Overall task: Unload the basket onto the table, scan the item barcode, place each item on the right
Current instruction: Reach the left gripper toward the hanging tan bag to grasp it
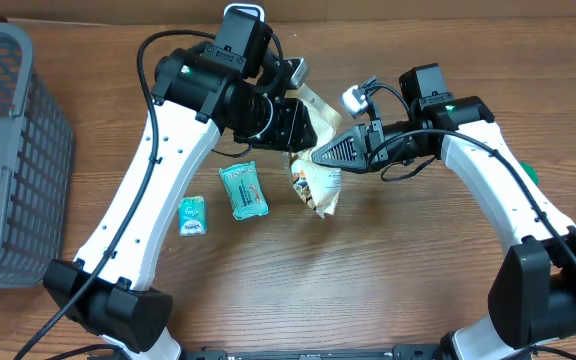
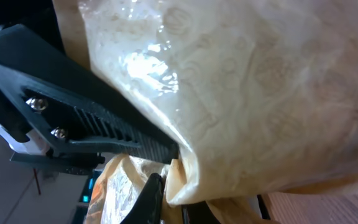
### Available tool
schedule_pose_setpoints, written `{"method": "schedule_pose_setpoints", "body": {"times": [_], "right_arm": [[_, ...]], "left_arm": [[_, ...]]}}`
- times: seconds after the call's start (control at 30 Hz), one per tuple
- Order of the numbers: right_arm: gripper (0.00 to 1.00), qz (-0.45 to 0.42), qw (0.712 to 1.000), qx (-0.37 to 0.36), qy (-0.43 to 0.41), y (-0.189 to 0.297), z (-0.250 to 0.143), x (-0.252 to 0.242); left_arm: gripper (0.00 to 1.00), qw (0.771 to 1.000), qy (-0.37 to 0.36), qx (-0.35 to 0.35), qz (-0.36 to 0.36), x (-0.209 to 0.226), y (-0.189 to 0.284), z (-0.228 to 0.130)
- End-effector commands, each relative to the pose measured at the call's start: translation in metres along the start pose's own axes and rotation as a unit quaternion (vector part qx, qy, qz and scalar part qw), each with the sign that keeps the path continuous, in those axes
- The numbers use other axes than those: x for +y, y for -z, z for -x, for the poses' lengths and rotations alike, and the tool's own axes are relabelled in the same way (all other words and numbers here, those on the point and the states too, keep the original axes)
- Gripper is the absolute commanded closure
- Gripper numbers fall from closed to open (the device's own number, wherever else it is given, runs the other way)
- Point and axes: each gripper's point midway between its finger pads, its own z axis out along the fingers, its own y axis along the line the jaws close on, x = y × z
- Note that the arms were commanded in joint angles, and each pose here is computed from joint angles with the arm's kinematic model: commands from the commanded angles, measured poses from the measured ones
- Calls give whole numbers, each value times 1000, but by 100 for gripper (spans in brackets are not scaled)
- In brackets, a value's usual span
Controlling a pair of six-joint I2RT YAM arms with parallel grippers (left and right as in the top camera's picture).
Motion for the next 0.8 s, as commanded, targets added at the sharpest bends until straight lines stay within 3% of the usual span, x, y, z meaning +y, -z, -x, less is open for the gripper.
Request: {"method": "schedule_pose_setpoints", "body": {"times": [0.0, 0.07, 0.17, 0.3, 0.57, 0.77], "right_arm": [[93, 17, 999, -2, 27, 1, 3, 15], [82, 13, 999, -3, 29, 1, 4, 14], [50, -21, 999, -3, 32, 1, 5, 2], [30, -90, 995, -4, 32, 4, 6, -21], [21, -241, 971, 0, 4, 21, 0, -71], [15, -347, 937, 21, -39, 43, -19, -103]], "left_arm": [[68, 1000, 2, 9, -7, -4, -5, -3], [71, 1000, 2, 8, -7, -4, -5, -3], [74, 1000, 2, 8, -6, -3, -5, -3], [75, 1000, 2, 5, 5, 0, -5, -2], [96, 998, 0, -5, 56, 18, -4, 1], [96, 996, 5, -5, 94, 31, -2, 0]]}}
